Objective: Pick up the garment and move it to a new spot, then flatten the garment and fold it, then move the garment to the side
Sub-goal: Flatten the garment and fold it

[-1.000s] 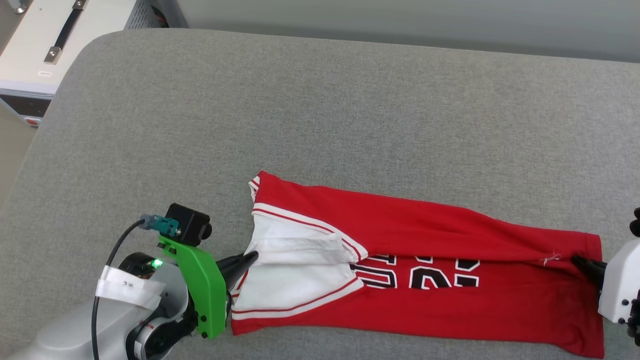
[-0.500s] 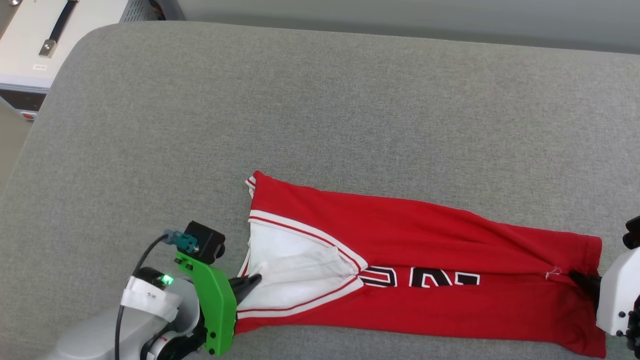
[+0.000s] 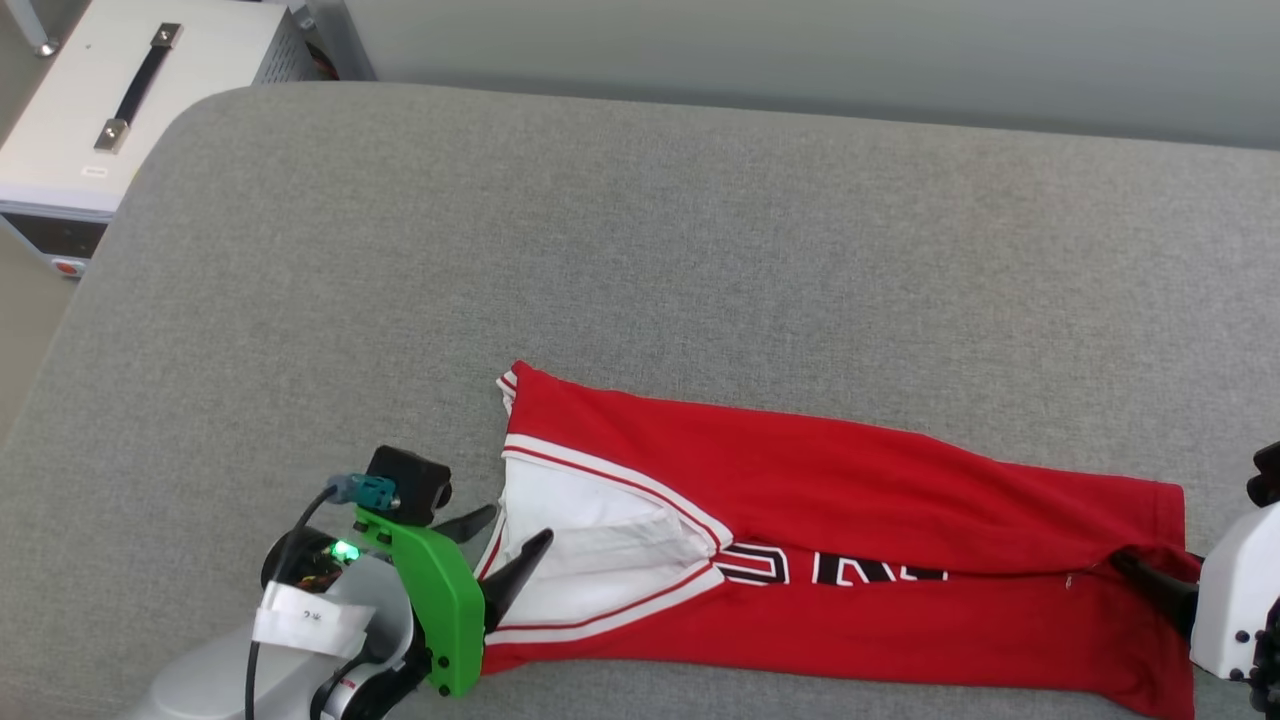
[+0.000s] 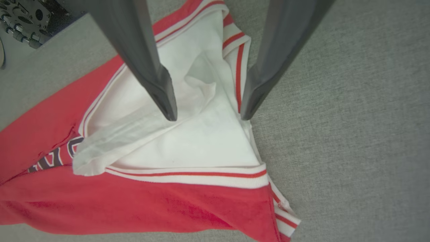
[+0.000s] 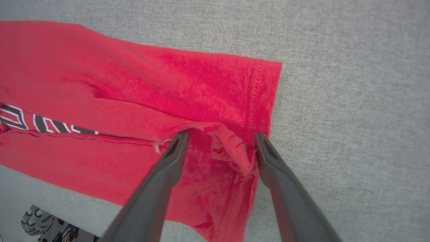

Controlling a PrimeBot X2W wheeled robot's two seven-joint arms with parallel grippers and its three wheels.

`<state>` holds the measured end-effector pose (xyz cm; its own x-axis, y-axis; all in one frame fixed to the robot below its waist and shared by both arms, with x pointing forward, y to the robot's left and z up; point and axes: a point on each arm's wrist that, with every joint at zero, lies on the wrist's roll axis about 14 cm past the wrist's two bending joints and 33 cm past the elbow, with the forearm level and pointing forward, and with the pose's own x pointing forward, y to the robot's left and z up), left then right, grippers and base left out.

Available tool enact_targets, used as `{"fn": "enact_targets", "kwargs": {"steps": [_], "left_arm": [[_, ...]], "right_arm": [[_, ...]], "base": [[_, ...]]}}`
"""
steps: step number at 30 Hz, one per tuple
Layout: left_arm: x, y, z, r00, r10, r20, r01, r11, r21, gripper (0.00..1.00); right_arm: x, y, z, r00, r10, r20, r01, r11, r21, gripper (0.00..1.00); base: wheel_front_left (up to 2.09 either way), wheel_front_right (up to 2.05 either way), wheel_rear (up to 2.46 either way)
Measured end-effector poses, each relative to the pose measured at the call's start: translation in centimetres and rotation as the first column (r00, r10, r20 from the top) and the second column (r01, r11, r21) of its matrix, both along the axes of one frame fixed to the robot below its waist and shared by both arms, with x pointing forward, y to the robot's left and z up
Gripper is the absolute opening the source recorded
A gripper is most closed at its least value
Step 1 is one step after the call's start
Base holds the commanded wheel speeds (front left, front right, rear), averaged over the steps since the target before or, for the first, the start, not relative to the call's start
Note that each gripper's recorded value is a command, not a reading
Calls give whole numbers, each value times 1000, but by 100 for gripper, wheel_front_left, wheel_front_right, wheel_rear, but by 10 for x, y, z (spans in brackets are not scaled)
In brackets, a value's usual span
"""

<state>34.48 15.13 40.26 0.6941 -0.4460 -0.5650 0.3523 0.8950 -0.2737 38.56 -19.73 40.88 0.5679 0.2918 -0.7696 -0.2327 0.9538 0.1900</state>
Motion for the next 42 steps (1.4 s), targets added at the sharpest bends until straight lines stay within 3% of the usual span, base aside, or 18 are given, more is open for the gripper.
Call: {"fn": "enact_targets", "kwargs": {"steps": [5,12,18,25,31,42], "left_arm": [[18,7,30,983,91,161,-83,995,-56,100],[42,20,68,912,229,340,-192,972,-137,100],[56,40,118,758,361,543,-296,932,-207,100],[45,58,135,642,368,673,-354,920,-166,100],[38,64,133,612,367,701,-389,911,-138,100],[38,57,123,629,367,686,-388,912,-132,100]], "right_arm": [[-4,3,14,1000,-18,20,18,1000,22,100],[-12,-3,12,997,-82,-16,82,996,18,100],[-9,-9,5,988,-151,-30,151,988,18,100],[-6,-14,-6,977,-203,-61,204,979,23,100],[-3,-16,-17,968,-231,-96,235,972,25,100],[-6,-6,-36,962,-221,-162,230,973,34,100]], "base": [[0,0,0],[0,0,0],[0,0,0],[0,0,0],[0,0,0],[0,0,0]]}}
